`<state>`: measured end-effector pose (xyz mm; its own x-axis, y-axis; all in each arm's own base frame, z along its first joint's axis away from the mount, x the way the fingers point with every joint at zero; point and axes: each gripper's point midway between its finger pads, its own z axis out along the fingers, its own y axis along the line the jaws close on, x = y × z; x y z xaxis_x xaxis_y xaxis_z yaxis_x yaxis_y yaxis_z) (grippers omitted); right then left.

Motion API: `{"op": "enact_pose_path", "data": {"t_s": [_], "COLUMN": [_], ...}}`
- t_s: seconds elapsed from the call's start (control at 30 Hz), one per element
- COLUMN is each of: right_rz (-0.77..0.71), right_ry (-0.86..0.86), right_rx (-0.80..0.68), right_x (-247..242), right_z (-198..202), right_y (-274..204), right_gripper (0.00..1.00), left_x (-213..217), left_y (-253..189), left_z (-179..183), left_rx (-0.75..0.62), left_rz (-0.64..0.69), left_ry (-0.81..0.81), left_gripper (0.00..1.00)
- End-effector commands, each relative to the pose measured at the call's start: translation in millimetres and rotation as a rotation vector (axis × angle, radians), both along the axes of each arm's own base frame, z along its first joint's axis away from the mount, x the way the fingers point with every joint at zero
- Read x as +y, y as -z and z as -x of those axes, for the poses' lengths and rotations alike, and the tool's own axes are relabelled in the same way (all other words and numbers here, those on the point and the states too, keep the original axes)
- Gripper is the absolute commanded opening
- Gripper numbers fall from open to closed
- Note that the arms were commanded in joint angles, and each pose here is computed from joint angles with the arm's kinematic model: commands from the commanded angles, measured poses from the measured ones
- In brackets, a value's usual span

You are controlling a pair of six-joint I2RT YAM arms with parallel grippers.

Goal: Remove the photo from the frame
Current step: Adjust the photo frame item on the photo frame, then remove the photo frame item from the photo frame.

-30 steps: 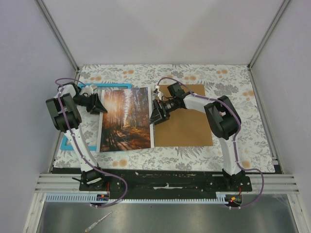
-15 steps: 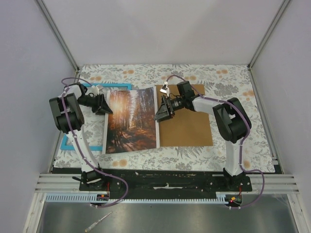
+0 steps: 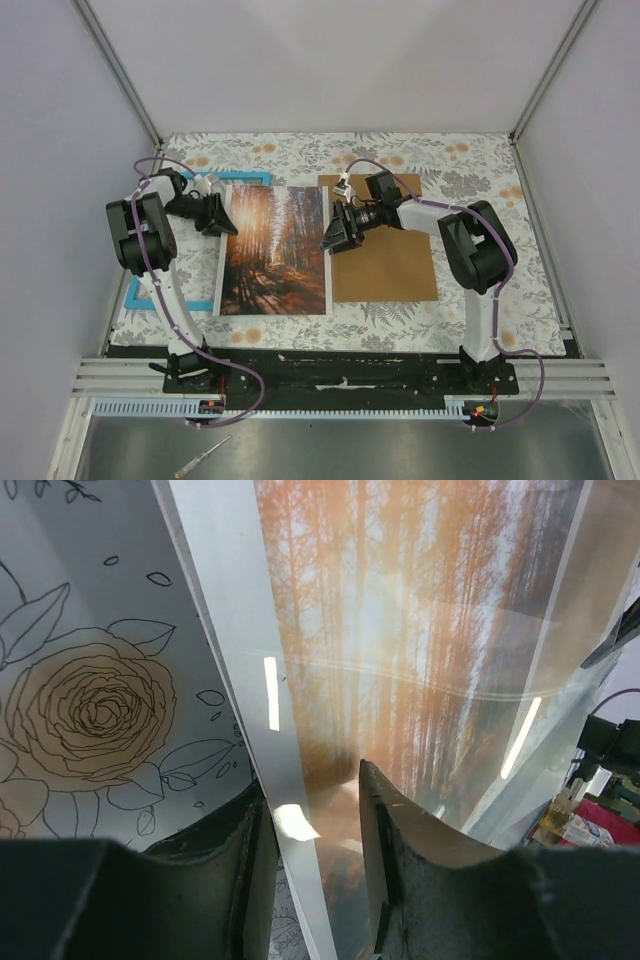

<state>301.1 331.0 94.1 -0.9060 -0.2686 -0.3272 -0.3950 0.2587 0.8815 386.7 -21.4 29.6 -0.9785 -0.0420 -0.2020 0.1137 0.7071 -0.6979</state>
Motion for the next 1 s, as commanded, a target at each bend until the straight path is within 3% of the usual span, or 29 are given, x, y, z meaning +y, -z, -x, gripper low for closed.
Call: {"op": "enact_pose_path", "data": {"t_s": [0.0, 0.27, 0.47, 0.57, 0.73, 0.8, 0.9, 0.97], "right_rz": [-0.055, -0.194, -0.188, -0.163, -0.086, -0.079, -0.082, -0.091], "right_ry": [0.054, 0.076, 0.082, 0.101, 0.133, 0.138, 0.136, 0.133], "right_rx": [-0.039, 0.005, 0.024, 0.037, 0.04, 0.045, 0.042, 0.029], "right_x": [2, 1, 4, 3, 1, 1, 2, 3], "right_z": [-16, -16, -16, -18, -22, -22, -22, -24], "right_y": [5, -6, -1, 5, 22, 25, 22, 16], "right_gripper": [0.96, 0.68, 0.55, 0.43, 0.39, 0.24, 0.04, 0.0], "left_x": [-23, -31, -35, -36, -36, -35, -32, -27], "left_y": [-18, -20, -25, -27, -28, -29, -30, -31], "left_z": [9, 14, 17, 18, 19, 20, 20, 19], "left_rx": [0.02, 0.02, 0.012, 0.009, 0.001, -0.002, -0.009, -0.016], "left_rz": [0.066, 0.129, 0.16, 0.171, 0.167, 0.165, 0.161, 0.148], "left_ry": [0.001, 0.006, 0.013, 0.018, 0.021, 0.024, 0.023, 0.017], "left_gripper": [0.42, 0.43, 0.44, 0.44, 0.45, 0.46, 0.56, 0.67]}}
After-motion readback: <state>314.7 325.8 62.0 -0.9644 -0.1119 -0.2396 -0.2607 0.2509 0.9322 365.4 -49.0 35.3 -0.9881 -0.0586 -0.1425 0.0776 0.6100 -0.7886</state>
